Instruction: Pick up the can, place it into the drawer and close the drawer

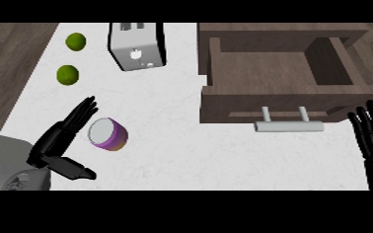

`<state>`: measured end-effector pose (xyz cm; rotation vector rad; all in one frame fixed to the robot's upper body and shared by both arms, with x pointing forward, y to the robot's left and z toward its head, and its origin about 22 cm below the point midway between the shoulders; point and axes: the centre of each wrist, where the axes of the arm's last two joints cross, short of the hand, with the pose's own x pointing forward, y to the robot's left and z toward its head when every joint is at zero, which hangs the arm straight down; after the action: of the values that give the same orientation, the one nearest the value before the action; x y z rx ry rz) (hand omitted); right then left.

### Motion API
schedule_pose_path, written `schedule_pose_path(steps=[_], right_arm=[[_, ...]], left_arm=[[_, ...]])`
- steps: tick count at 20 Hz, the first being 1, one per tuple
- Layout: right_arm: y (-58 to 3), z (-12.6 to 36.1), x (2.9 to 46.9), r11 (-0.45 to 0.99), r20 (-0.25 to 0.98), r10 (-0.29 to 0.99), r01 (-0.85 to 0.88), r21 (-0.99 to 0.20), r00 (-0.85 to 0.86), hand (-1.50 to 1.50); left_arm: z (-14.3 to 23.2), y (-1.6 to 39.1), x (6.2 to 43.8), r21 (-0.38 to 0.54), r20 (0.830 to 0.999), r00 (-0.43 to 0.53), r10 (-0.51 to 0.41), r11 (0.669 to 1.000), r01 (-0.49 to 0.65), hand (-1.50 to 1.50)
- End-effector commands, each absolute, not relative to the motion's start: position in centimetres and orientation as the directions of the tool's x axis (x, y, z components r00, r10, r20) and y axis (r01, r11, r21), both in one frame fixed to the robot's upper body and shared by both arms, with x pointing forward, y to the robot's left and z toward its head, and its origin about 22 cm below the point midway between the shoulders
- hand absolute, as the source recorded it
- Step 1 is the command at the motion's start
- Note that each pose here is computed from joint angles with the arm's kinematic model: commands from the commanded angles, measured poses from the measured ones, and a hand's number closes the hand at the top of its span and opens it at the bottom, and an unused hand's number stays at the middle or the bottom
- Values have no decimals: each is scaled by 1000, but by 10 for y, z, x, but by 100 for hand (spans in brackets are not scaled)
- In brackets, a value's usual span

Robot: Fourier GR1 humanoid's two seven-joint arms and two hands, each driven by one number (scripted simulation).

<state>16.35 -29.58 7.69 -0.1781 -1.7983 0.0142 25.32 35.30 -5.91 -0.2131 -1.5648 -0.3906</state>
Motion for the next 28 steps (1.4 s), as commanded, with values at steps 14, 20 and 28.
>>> schedule_pose_path(steps=[14, 20, 28], right_arm=[[-286, 100, 161, 988, 965, 131, 105, -109, -228, -150], [-305, 102, 168, 988, 964, 141, 100, -122, -226, -150], [-300, 74, 166, 988, 963, 133, 112, -109, -236, -150]], left_arm=[[-93, 374, 255, 96, 995, -6, -100, 930, 355, -150], [-105, 340, 267, 96, 995, 2, -104, 928, 361, -150], [-93, 340, 291, 80, 996, 4, -87, 929, 361, -150]])
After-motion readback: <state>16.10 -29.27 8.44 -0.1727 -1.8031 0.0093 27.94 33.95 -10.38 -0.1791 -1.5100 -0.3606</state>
